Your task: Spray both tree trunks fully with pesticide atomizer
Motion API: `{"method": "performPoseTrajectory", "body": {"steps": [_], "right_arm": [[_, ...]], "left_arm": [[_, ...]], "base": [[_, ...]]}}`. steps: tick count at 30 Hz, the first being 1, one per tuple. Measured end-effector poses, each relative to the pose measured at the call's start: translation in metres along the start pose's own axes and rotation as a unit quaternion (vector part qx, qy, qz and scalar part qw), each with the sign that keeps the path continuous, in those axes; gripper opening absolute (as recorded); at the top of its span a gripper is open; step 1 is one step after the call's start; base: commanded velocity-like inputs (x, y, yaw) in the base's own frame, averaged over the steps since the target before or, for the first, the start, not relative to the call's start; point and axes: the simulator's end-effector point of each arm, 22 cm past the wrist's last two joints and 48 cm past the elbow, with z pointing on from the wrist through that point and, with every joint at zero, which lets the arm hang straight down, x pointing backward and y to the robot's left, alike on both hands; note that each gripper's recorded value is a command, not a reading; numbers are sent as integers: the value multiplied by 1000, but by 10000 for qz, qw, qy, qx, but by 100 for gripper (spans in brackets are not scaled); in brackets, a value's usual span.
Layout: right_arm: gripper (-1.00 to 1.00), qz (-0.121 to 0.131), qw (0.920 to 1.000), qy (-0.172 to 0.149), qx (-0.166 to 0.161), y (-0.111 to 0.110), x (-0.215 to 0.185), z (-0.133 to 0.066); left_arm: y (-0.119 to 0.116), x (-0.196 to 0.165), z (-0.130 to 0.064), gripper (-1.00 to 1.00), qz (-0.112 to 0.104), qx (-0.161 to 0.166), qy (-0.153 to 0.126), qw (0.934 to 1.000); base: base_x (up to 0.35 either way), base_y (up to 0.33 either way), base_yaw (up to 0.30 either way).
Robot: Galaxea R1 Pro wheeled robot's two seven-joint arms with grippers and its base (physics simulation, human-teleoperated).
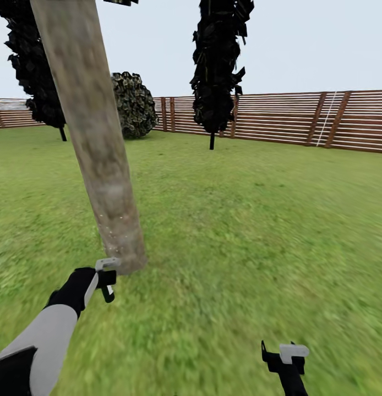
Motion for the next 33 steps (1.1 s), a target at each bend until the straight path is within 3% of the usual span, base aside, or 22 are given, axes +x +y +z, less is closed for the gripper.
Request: {"method": "performPoseTrajectory", "body": {"steps": [11,33], "right_arm": [[100,4,10000,5,-4,1,0,0],[100,7,10000,3,0,0,0,0]], "left_arm": [[3,19,5,-100,-46,5,-93,9999],[0,19,7,-100,-41,19,-168,9998]], "base": [[0,-277,257],[149,-268,28]]}}
